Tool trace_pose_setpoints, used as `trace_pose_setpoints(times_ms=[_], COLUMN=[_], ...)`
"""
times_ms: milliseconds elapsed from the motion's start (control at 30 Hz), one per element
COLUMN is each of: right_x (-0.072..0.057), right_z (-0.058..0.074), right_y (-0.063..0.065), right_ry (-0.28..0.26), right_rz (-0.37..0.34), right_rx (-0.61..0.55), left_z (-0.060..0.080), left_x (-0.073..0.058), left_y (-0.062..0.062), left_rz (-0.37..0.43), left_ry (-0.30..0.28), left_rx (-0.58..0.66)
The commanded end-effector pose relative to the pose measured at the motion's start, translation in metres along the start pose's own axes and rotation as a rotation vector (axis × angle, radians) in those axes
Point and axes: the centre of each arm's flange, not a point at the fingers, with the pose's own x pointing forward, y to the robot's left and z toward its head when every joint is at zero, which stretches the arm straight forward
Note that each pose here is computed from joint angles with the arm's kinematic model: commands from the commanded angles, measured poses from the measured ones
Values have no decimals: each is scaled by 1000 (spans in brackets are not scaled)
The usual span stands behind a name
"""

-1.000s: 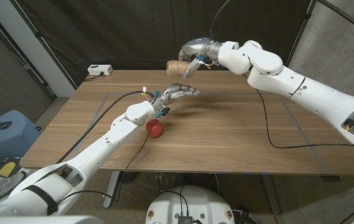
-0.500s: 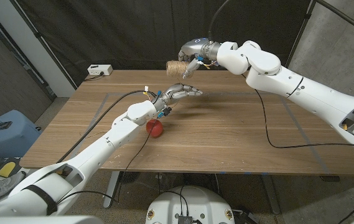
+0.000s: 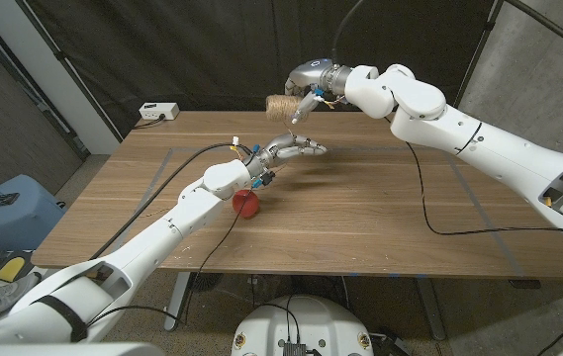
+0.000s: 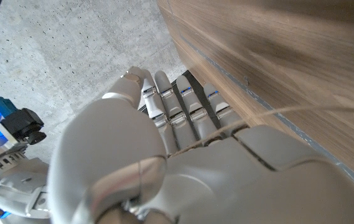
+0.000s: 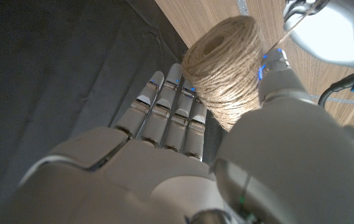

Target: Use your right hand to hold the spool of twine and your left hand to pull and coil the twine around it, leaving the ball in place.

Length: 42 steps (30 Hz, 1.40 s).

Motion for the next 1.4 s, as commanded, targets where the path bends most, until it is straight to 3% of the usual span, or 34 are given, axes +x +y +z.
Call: trace_pose_setpoints(times_ms=[33, 700, 1400], right_x=[6, 14, 20], right_z=[-10, -19, -29], right_y=[3, 9, 11], right_ry=[31, 49, 73], right_rz=[18, 33, 41], right_rx=[5, 17, 15], left_z=[4, 6, 20], left_x=[-2, -1, -8], left_y=[-4, -4, -6], left_rz=[-33, -48, -72], left_ry=[-5, -6, -18], left_rx=[0, 4, 19])
